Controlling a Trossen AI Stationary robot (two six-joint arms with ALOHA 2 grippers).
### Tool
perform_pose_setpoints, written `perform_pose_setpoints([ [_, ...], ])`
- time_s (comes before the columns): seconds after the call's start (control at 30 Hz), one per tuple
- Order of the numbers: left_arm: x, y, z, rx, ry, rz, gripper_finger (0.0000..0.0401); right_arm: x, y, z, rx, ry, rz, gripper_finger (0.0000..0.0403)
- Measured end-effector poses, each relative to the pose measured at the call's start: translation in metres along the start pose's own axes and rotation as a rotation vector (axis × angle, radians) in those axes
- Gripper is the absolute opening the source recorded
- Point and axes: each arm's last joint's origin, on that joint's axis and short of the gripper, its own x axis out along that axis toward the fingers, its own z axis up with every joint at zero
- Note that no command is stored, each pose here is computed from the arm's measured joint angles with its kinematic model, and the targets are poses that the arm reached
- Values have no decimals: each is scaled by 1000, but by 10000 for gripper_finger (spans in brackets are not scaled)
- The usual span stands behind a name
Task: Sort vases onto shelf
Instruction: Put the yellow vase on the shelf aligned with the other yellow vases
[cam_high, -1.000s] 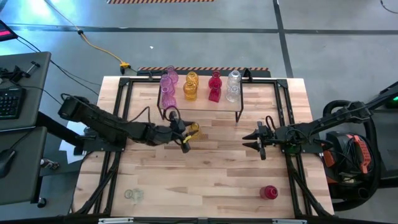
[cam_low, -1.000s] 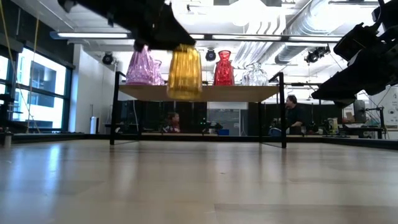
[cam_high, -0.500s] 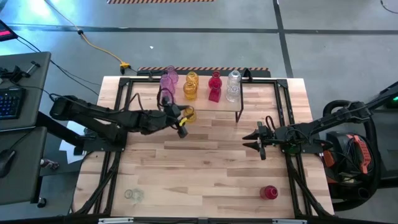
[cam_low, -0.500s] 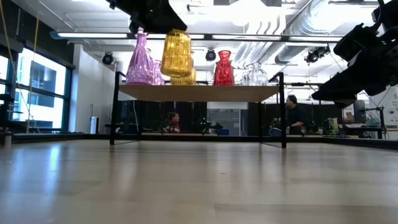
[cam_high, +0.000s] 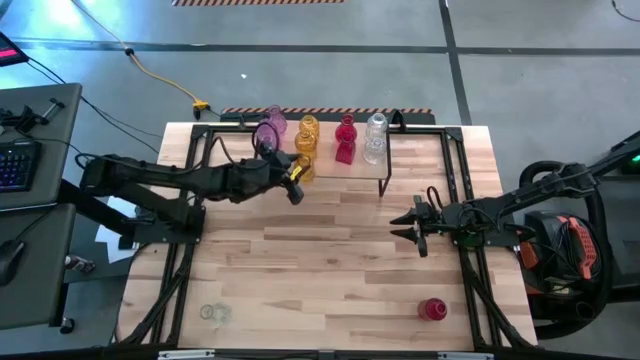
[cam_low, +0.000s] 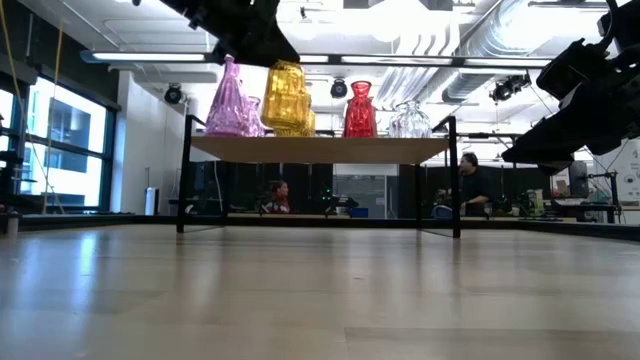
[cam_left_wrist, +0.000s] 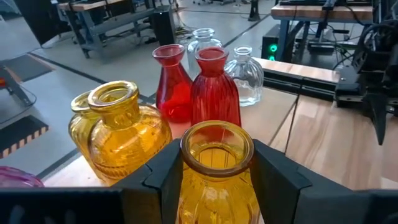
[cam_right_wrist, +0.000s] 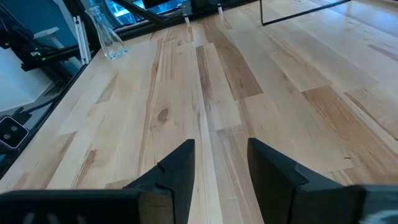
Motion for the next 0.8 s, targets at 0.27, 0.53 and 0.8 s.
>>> perform_pose_setpoints([
  [0.27,-1,-2,0,-20,-4,-21,147,0,0,0,0,0,0,130],
  [0.53,7,-8,-2,-65,-26,-12,147,0,0,0,0,0,-1,130],
  [0.8,13,-12,-8,-81,-13,59,147,0,0,0,-1,4,-2,130],
])
